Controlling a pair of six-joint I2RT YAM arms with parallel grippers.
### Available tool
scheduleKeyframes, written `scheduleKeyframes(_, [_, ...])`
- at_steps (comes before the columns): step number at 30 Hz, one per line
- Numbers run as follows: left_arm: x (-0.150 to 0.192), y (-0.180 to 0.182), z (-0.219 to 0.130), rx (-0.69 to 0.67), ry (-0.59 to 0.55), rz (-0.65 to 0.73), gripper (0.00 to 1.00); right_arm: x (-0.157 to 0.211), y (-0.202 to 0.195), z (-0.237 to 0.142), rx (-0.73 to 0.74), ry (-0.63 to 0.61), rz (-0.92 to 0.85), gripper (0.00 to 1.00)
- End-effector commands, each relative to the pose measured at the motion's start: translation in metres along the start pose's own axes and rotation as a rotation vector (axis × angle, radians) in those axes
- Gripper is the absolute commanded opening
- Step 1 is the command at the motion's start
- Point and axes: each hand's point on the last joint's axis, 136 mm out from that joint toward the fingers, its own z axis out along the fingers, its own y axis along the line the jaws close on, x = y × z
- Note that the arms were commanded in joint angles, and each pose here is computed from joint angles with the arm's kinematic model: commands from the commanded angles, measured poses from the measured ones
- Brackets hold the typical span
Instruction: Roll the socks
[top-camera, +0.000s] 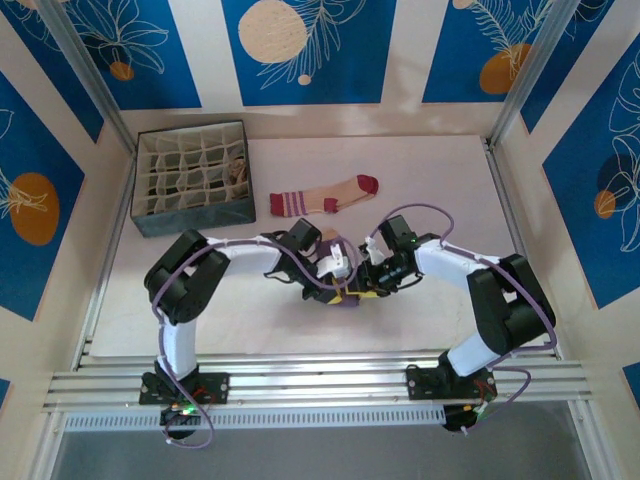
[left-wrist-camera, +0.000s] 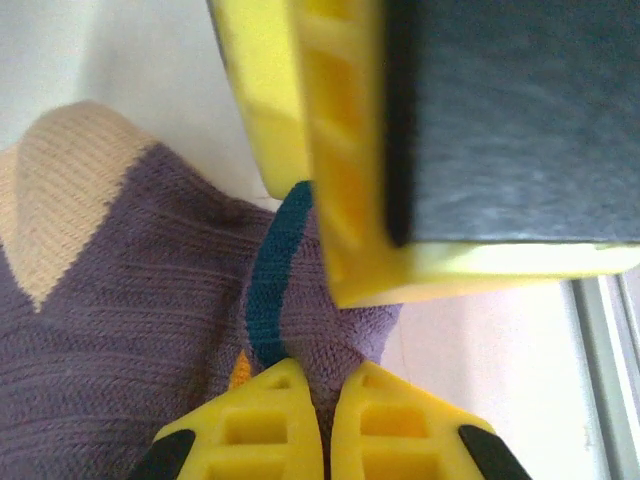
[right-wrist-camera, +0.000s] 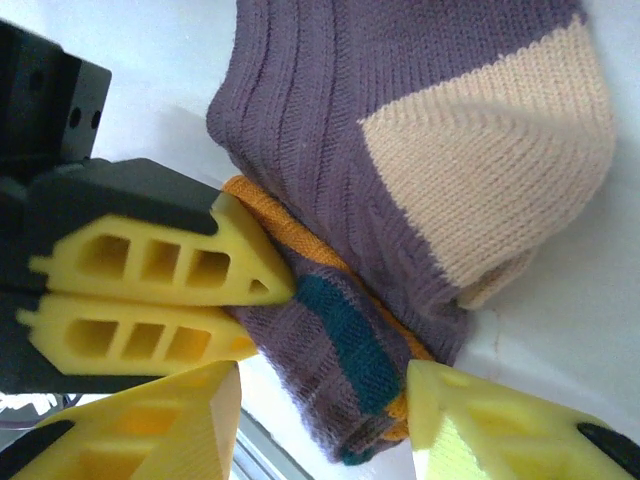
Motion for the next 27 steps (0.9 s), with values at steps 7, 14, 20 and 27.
scheduleKeyframes(7, [0.046,0.022,0.002,0.022,0.061,-0.45,0.0,-0.005,0.005,0.011,-0.052,-0.009,-0.036,0.47])
scheduleKeyframes(14, [0.051,0.03,0.005,0.006,0.024,-0.509,0.01,-0.007,-0.002,0.03,-0.001,0.03,0.009,0.12])
scheduleKeyframes(20, [0.053,0.032,-0.009,-0.102,0.032,-0.4,0.18,0.0,-0.028,0.033,0.164,0.122,0.139,0.0])
scheduleKeyframes(27, [0.011,0.012,-0.052,-0.259,-0.136,0.006,0.28,0.011,-0.036,0.037,0.278,0.244,0.141,0.0])
